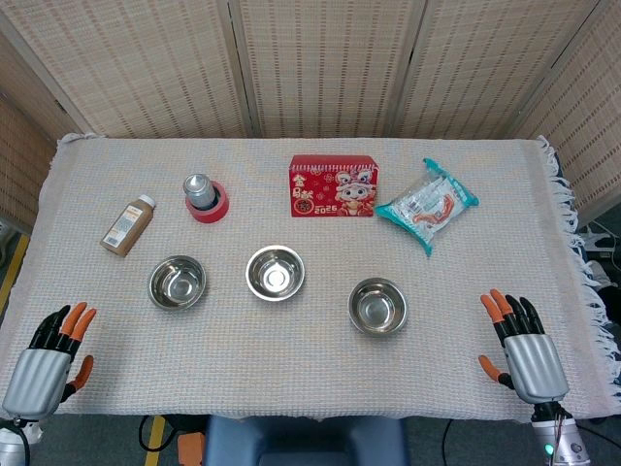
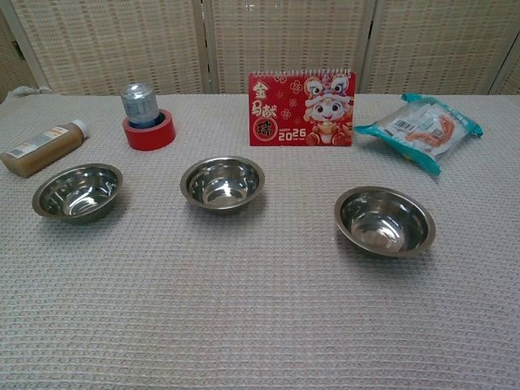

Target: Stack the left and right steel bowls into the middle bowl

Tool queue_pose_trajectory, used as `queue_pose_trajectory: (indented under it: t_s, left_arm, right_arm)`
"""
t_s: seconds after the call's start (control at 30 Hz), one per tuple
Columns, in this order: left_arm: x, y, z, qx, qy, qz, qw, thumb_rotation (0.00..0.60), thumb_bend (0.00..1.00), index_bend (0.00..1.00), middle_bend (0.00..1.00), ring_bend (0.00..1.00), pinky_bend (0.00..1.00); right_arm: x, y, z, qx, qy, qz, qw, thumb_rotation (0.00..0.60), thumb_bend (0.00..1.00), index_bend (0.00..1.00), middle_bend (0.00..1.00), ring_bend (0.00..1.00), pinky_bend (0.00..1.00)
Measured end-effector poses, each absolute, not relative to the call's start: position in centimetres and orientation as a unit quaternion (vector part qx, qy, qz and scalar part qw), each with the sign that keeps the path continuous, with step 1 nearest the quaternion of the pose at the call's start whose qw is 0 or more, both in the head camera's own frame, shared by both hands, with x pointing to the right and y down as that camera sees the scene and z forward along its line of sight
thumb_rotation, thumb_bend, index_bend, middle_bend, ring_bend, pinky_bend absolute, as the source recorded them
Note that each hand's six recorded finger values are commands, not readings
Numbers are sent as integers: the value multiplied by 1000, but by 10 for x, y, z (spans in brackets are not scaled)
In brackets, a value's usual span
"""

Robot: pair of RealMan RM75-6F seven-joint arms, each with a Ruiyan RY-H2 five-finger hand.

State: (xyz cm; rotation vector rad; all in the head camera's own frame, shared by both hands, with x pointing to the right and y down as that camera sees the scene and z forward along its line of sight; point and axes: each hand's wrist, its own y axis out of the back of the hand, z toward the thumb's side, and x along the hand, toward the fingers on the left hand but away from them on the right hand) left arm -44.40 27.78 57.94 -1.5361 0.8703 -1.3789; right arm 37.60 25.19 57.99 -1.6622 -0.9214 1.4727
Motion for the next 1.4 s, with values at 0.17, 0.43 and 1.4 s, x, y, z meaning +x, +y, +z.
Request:
queue_pose_trajectory:
  t_s: [0.17, 0.43, 1.4]
  left_arm:
    - [-432, 278, 588, -624, 349, -547, 437, 600, 458, 0, 0, 11, 160]
    - [-380, 277, 643, -643, 308, -534, 454, 600, 438, 0, 0, 0, 170]
    - [-350, 210, 738, -574, 305, -540, 535, 600, 489, 773, 200, 48, 122]
  right_arm:
    - [378, 253, 579, -643, -359, 572, 361, 600, 149, 0, 0, 0, 0]
    - [380, 253, 582, -638, -361, 578, 359, 600, 149, 0, 0, 0, 0]
    - [382, 254, 589, -621, -347, 603, 361, 600, 149, 0, 0, 0, 0]
